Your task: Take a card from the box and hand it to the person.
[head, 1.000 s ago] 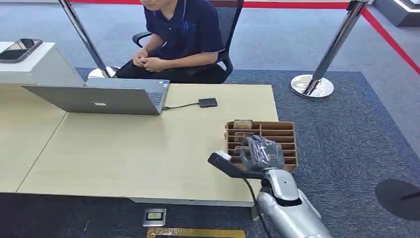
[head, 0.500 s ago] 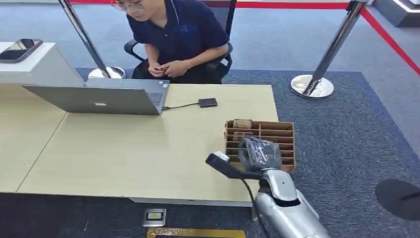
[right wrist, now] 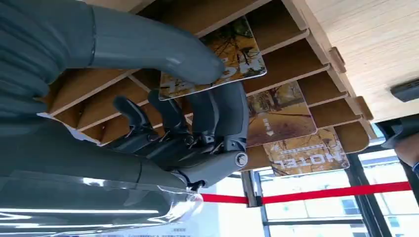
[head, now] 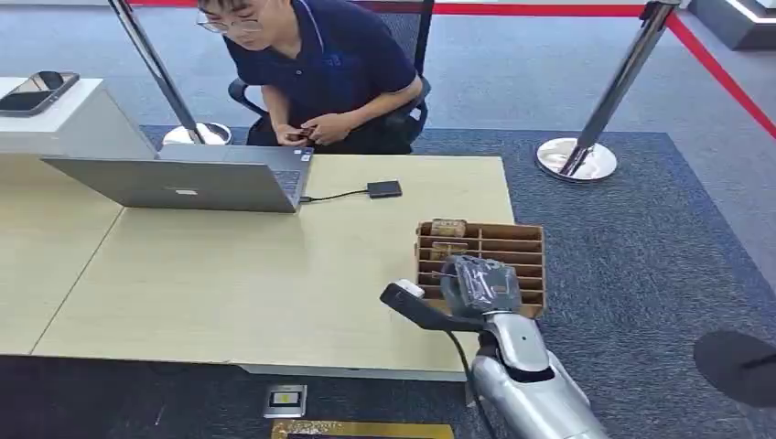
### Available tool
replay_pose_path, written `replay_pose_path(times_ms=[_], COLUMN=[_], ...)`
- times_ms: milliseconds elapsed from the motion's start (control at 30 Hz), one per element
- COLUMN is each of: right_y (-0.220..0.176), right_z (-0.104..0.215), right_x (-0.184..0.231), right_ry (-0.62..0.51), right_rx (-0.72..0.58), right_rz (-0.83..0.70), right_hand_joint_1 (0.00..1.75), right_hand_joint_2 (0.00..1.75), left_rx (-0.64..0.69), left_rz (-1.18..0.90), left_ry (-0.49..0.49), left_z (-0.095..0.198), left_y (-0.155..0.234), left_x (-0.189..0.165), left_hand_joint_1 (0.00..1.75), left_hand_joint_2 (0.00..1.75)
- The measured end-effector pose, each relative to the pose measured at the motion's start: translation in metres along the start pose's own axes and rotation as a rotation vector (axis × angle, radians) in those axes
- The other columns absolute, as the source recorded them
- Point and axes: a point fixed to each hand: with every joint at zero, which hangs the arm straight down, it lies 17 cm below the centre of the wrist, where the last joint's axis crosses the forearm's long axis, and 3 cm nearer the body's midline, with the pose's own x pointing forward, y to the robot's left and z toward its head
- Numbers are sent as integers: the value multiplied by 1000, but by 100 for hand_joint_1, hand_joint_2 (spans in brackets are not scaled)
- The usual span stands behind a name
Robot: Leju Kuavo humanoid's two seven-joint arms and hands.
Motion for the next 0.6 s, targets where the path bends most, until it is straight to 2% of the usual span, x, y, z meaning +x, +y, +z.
replay_pose_path(times_ms=[333, 600], right_y=[-4, -40], right_z=[-1, -7], right_x=[2, 3], right_ry=[-12, -57], right_rx=[-18, -81], right_rz=[-4, 45], right_hand_joint_1=[143, 143], right_hand_joint_2=[175, 175], left_rx=[0, 1], left_rz=[-2, -2], left_ry=[-1, 1], left_z=[0, 0], left_y=[0, 1], left_x=[0, -1], left_hand_joint_1=[0, 0], left_hand_joint_2=[0, 0])
